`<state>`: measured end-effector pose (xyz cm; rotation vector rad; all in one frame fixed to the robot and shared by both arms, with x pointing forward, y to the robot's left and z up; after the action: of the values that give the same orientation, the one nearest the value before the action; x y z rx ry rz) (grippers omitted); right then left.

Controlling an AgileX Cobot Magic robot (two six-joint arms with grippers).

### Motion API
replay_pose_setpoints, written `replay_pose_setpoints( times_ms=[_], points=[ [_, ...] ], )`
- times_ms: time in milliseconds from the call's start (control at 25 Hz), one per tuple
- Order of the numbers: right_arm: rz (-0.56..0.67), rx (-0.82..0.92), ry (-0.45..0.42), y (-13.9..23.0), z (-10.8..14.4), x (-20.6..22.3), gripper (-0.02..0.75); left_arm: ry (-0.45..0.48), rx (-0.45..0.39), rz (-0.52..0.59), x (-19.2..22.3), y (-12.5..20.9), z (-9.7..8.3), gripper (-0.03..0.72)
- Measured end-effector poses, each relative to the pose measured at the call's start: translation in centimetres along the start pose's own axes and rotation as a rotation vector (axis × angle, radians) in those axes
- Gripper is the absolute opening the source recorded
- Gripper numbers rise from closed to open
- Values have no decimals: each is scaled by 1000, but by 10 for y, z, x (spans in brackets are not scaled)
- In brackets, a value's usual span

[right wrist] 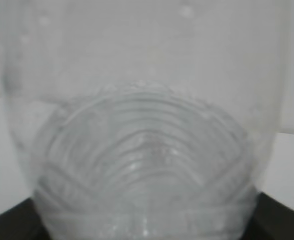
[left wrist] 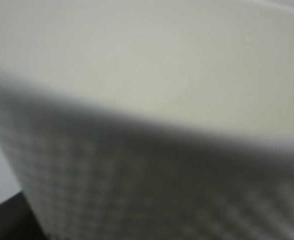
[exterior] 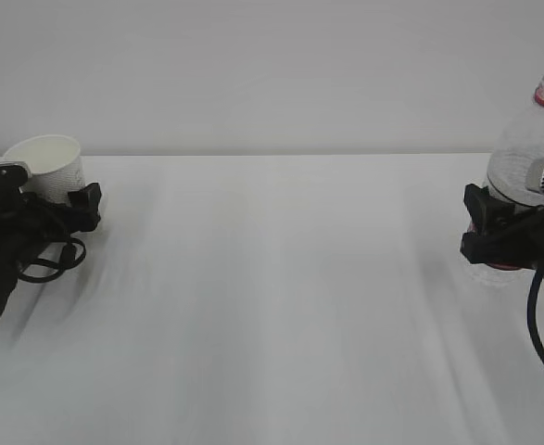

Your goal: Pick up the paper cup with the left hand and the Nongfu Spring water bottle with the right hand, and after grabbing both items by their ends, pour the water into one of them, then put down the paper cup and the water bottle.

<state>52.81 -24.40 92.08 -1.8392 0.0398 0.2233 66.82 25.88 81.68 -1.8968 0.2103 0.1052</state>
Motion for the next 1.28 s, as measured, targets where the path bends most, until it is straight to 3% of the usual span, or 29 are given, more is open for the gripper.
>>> replay_pose_setpoints(
  times_ms=[400,800,1120,1280],
  points=[
    [0,0,0,0,0,0,495,5,2,2,0,0,-1,561],
    [0,-1,0,0,0,0,495,13,6,2,0,0,-2,547],
    [0,-1,0,0,0,0,495,174,73,-15,-2,-23,-30,547],
    [0,-2,0,0,0,0,495,218,54,-51,-5,-43,-42,546]
  ],
)
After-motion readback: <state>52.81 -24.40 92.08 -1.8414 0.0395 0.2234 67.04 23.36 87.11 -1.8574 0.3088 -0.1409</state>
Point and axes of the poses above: a point on each arm's last joint axis where the gripper is mounted, x pointing out along that axis toward the gripper, z along the wrist's bending axis when the last joint is at zero, y = z × x, the point moved 4 cm from there along x, pointing out along that axis toward the gripper, and after that the axes turned 10 degrees about -x, right-handed, at the moved point
